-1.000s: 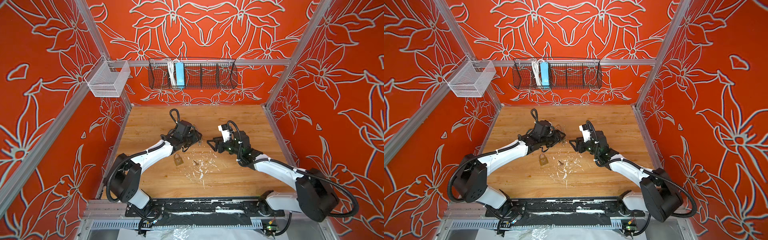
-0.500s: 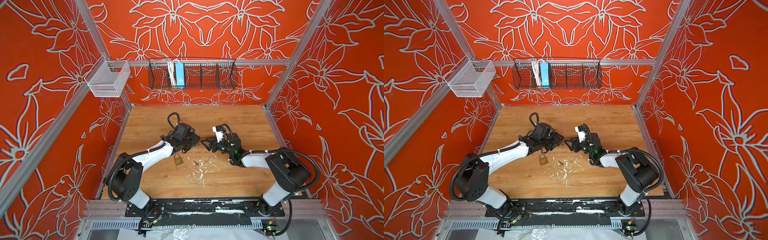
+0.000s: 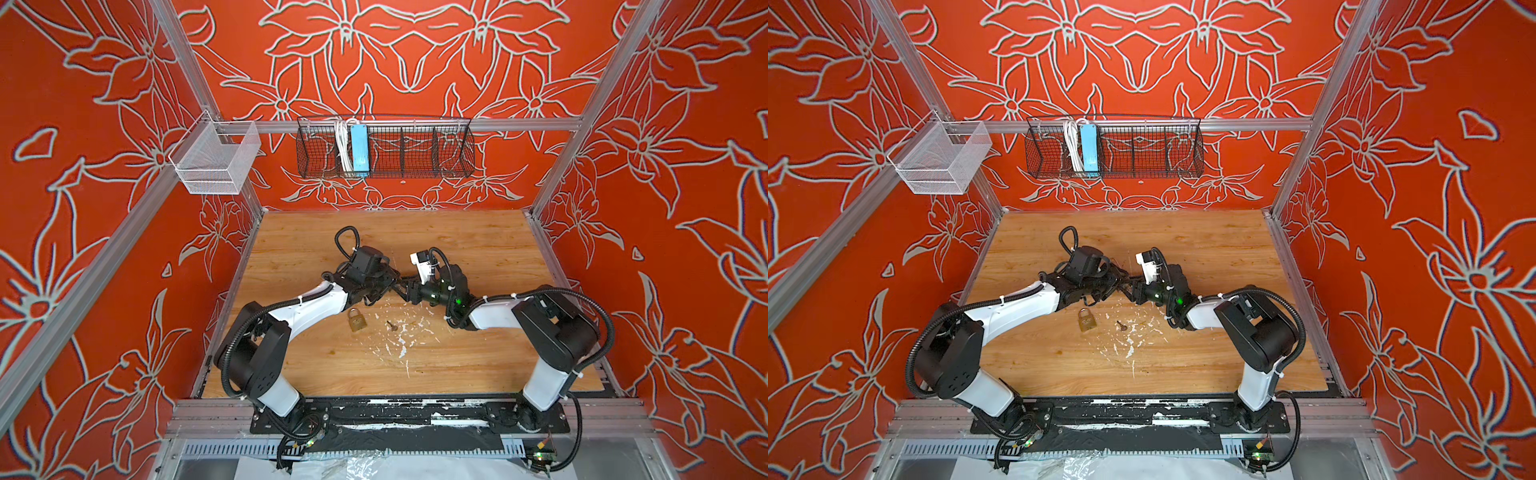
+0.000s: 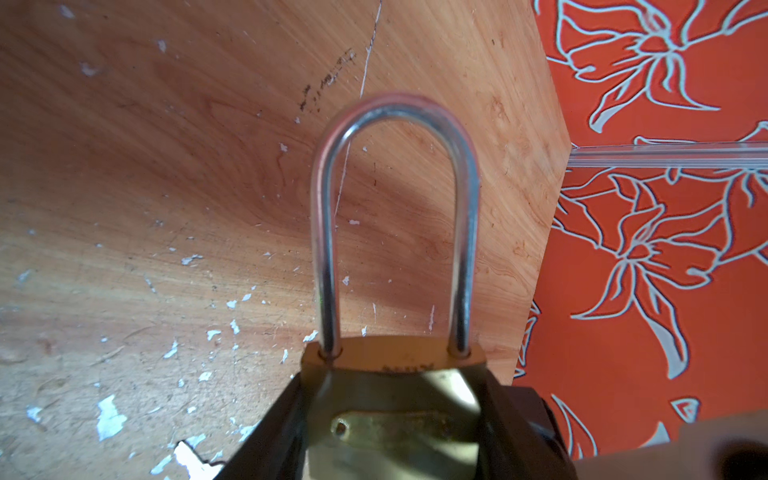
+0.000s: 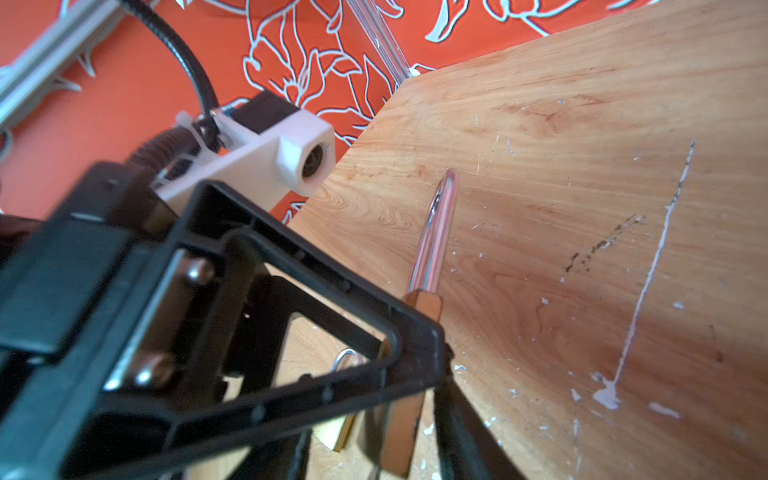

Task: Unlock with the key

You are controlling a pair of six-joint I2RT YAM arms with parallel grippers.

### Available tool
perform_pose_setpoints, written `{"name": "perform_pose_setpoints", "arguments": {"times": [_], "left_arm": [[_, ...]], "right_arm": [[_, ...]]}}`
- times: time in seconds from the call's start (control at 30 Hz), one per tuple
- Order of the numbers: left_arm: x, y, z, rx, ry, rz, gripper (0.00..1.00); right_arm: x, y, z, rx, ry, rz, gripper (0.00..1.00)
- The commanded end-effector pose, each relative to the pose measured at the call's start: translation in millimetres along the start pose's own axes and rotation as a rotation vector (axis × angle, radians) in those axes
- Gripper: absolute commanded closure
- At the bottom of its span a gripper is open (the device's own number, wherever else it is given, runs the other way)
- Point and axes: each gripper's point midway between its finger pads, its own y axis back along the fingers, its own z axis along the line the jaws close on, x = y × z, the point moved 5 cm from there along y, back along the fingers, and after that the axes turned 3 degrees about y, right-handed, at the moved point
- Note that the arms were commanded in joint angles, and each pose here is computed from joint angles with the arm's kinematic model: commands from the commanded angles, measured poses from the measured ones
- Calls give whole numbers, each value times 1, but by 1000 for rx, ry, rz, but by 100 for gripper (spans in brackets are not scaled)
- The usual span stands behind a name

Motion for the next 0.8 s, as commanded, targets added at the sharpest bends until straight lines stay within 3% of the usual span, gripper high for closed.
{"name": "perform_pose_setpoints", "arguments": {"times": [0.0,0.33,0.47,0.53,0.57,0.63,0.67,0.77], "left_arm": [[-1,3,-13,67,-19,-13,100],[2,-4,-9,67,-11,9,100],[3,-7,-8,71,-18,14,100],[2,-8,-8,67,-25,10,100],[1,-8,-8,69,-32,4,96],[-2,-5,-14,78,-74,-13,71],[-5,-2,-16,76,-103,-30,64],[-17,6,-18,53,-155,-87,50]], "right_arm": [[-6,-6,0,2,-14,-10,64],[-9,-2,-4,66,7,-16,82],[-8,-3,-3,48,2,-13,100],[-8,-3,-1,27,7,-18,100],[-8,-3,1,14,11,-20,100],[-8,-3,2,1,17,-22,100],[-7,-3,1,-4,17,-21,100],[-8,1,-10,-21,-25,-43,100]]}}
